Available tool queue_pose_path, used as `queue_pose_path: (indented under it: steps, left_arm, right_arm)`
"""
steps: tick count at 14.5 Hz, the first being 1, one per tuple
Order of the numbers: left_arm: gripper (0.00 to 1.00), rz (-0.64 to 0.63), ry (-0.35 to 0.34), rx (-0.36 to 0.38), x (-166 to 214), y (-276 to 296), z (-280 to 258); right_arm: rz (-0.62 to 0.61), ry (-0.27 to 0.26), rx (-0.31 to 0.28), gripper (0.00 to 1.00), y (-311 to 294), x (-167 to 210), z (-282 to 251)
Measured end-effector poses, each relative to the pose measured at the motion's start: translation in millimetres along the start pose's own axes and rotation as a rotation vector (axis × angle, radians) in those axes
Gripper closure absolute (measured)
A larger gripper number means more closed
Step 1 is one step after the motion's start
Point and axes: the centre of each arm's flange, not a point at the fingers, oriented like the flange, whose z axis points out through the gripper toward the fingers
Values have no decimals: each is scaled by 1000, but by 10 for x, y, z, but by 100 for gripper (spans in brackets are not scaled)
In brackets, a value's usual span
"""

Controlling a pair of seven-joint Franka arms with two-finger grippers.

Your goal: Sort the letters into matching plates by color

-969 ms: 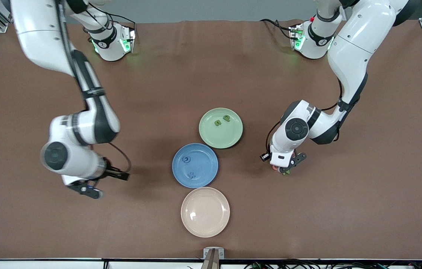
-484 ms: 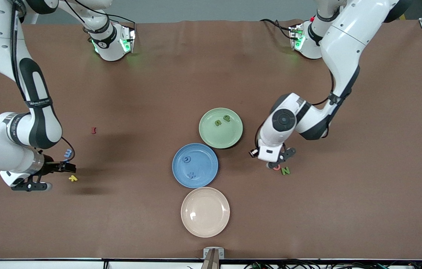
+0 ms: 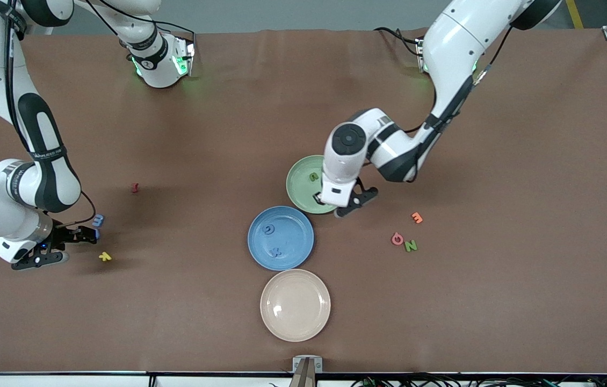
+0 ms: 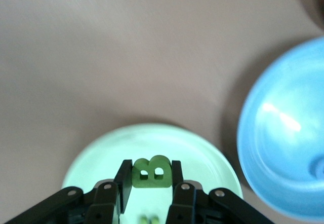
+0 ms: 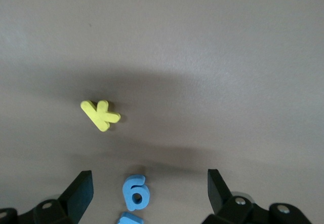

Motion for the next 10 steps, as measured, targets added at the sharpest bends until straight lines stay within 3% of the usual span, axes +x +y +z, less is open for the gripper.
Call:
queue_pose_path:
  steps: [4, 10]
  left_arm:
    - [65, 20, -17, 21, -252, 58, 188]
    - [65, 20, -28, 35, -266, 48, 311]
  right_arm:
    - [-31, 32, -18, 6, -105, -155, 278]
    - [-33, 13, -10, 11, -114, -257, 374]
